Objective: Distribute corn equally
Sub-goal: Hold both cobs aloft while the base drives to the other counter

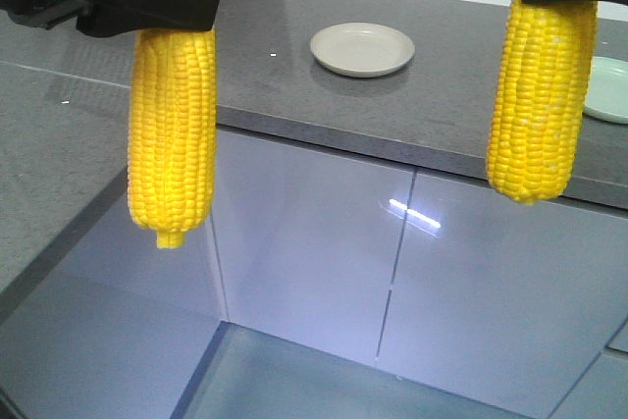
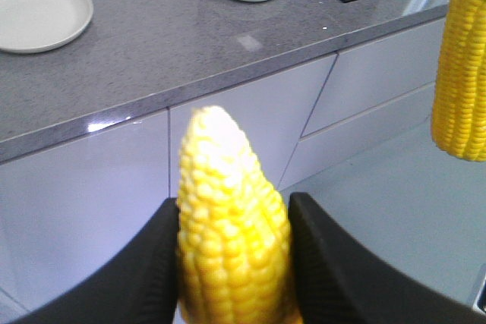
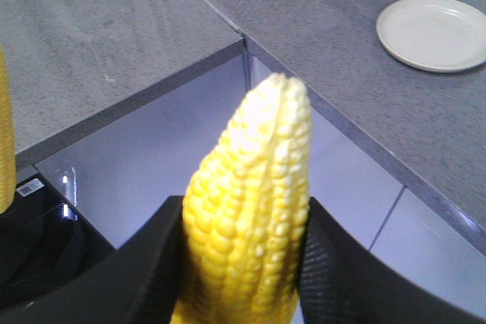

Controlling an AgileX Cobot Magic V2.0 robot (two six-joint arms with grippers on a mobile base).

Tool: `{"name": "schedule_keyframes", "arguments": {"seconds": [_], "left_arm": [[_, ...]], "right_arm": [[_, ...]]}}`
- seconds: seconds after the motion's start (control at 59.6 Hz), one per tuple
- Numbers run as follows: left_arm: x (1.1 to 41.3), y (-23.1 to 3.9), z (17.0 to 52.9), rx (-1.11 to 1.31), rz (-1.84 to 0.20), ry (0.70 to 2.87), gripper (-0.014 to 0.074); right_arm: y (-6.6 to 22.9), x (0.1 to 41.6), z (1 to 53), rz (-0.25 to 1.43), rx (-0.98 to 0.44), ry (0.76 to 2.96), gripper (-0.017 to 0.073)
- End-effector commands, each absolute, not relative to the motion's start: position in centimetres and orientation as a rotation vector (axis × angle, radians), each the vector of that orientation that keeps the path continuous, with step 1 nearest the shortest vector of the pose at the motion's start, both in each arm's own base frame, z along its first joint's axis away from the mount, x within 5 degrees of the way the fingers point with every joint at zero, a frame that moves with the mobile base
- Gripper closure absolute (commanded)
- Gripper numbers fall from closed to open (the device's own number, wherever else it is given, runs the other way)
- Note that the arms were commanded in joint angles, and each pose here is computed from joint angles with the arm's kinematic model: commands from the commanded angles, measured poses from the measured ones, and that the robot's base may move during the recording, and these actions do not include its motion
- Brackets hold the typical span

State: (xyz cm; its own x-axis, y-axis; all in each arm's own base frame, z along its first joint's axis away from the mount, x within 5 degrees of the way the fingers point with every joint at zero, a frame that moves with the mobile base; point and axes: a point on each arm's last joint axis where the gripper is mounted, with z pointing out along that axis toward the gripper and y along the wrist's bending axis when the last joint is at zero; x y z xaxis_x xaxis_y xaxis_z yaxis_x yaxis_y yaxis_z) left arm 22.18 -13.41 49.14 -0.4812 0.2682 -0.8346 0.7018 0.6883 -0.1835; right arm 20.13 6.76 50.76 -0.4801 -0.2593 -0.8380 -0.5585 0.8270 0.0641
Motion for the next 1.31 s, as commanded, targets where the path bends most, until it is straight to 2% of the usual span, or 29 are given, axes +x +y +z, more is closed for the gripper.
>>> {"name": "schedule_keyframes", "arguments": {"seconds": [0.0,1.291], "left_arm": [[20.99,-13.17,51.27,0.704,-0.697,1.947,0.06],[20.99,-13.17,51.27,0.704,-0.697,1.947,0.06]], "right_arm": [[6.62,19.45,52.31,0.418,-0.571,1.986,0.0564],[6.62,19.44,52.3,0.418,-0.572,1.987,0.0564]]}}
